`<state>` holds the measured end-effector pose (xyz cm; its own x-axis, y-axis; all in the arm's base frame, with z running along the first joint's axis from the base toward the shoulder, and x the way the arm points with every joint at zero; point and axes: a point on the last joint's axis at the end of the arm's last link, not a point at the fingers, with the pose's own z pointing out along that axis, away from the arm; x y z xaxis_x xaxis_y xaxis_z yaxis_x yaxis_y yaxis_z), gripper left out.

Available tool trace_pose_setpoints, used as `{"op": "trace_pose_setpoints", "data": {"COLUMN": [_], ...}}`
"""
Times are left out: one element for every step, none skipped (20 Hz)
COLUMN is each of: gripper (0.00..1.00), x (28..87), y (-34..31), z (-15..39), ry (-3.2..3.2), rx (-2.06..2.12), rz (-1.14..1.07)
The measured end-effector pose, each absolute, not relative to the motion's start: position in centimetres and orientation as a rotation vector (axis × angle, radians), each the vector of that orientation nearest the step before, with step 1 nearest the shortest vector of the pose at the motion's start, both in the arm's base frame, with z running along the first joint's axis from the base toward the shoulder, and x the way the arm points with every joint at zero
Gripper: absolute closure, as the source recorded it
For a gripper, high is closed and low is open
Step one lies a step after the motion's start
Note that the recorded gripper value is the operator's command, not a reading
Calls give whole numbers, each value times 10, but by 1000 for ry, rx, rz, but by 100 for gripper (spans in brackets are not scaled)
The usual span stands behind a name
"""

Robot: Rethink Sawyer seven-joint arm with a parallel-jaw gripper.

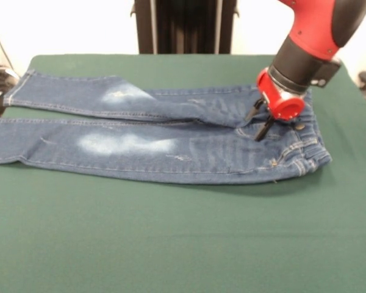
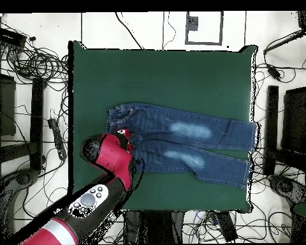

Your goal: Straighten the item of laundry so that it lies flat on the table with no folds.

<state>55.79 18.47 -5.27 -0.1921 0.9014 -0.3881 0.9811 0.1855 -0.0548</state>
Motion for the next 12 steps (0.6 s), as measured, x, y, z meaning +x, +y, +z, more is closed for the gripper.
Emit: {"op": "trace_pose_setpoints", "data": {"gripper": [0,0,0,0,0,0,0,0,0,0,0,0], "x": [558,558,559,559,560,560,560,560,560,561,561,561], "y": [186,187,190,191,195,196,197,199,200,202,204,205], "z": [-53,-53,-53,-54,-55,-55,-55,-55,-56,-56,-57,-57], "ry": [2192,2189,2179,2172,2146,2135,2128,2121,2112,2099,2091,2084], "rx": [1798,1798,1800,1802,1812,1816,1818,1820,1821,1823,1823,1825], "rz": [-433,-437,-445,-449,-457,-461,-464,-467,-471,-480,-487,-493]}}
